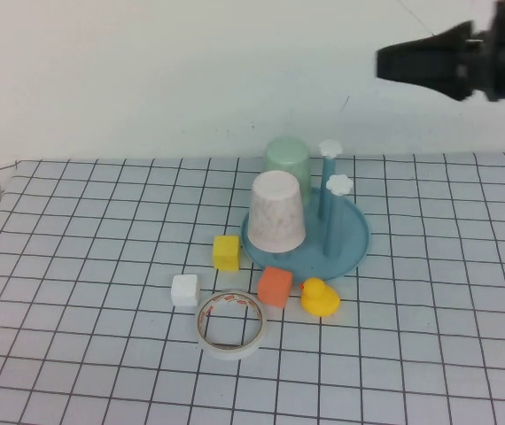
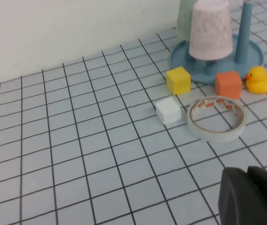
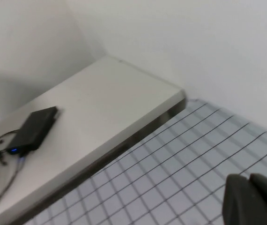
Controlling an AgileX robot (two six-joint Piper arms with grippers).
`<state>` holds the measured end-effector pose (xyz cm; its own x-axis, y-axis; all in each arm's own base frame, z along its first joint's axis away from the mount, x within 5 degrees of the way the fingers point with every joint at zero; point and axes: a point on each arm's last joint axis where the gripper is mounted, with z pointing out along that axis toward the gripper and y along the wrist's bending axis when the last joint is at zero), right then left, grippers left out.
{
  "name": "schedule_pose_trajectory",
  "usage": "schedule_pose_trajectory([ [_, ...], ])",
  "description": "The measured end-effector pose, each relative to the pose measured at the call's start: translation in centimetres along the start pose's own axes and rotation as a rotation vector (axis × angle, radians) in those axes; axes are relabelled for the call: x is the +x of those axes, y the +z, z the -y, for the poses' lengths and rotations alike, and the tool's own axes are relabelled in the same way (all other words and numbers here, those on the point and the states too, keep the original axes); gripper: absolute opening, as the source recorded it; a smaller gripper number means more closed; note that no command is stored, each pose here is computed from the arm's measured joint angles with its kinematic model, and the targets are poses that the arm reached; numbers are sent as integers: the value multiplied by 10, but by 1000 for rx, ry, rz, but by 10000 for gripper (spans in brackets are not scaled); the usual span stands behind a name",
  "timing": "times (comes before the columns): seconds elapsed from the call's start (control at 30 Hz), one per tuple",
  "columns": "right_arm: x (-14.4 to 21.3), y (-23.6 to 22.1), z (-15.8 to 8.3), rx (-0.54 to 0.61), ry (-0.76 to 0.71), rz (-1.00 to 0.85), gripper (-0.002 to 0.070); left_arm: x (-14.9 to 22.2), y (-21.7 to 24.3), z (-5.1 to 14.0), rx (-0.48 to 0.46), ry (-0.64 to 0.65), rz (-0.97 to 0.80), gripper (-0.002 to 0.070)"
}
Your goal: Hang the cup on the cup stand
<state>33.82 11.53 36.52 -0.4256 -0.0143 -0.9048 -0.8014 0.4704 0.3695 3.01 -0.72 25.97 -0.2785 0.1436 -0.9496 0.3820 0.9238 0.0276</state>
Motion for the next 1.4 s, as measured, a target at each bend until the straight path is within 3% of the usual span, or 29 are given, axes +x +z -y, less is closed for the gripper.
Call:
schedule_pose_trajectory([
  [0.23,23,-76,-84,249,-200,143,13,8,6,1,4,-22,15,-1],
  [0.5,77,-170,-181,513,-431,457,13,7,6,1,4,-23,21,-1],
  [0.77,143,-228,-244,583,-612,770,13,7,6,1,5,-24,21,-1],
  [1.1,161,-223,-235,611,-617,744,13,8,6,1,5,-24,20,-1],
  [1.4,176,-213,-209,698,-589,676,13,8,7,1,5,-26,19,-1],
])
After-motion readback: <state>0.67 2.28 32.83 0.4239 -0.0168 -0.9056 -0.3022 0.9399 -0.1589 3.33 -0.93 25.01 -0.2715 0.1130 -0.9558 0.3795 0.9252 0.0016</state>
